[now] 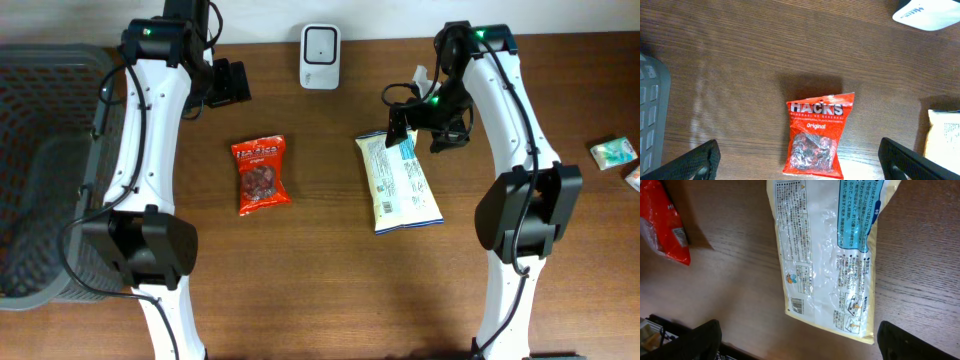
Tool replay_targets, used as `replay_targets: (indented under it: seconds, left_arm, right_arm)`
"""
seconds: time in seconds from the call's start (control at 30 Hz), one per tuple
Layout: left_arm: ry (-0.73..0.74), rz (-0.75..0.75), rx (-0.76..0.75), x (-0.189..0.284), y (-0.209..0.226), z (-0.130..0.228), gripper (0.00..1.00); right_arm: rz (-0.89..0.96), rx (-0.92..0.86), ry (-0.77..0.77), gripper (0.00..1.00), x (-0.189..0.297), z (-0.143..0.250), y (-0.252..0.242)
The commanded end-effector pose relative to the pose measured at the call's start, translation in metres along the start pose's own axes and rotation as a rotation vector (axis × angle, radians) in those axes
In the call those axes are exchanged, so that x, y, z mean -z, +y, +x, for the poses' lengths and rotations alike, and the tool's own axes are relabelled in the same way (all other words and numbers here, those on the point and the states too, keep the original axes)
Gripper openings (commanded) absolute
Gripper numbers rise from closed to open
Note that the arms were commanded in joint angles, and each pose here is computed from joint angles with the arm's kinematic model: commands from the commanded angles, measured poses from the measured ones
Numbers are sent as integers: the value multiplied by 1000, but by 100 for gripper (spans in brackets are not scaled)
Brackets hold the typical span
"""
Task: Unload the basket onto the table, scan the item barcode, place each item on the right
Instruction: 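Reach the right gripper down and grasp the yellow bag's edge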
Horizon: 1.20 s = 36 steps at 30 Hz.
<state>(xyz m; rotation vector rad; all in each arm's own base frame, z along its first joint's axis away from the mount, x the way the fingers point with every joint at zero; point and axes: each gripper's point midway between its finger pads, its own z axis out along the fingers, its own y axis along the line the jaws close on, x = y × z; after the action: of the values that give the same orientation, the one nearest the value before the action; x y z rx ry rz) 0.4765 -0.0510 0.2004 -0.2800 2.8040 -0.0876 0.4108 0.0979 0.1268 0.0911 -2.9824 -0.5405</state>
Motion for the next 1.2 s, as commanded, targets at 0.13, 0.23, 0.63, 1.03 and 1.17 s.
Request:
replay_targets:
  seconds: [0.13, 0.23, 0.63, 1.03, 1.17]
  left_arm:
    - [8, 5, -5, -3, -1, 1, 99]
    - [8, 5, -5, -3, -1, 1, 99]
    - [8, 5, -5, -3, -1, 1, 99]
    - [8, 5, -5, -3, -1, 1, 99]
    - [8, 5, -5, -3, -1, 1, 99]
  right_arm:
    - [10, 8, 7, 99, -3, 1, 0]
    - [10, 8, 7, 98, -3, 1, 0]
    - [10, 8, 7, 99, -2, 1, 0]
    - [-192, -3, -76, 99, 7, -17, 36]
    - [-188, 53, -184, 99, 54, -5, 53]
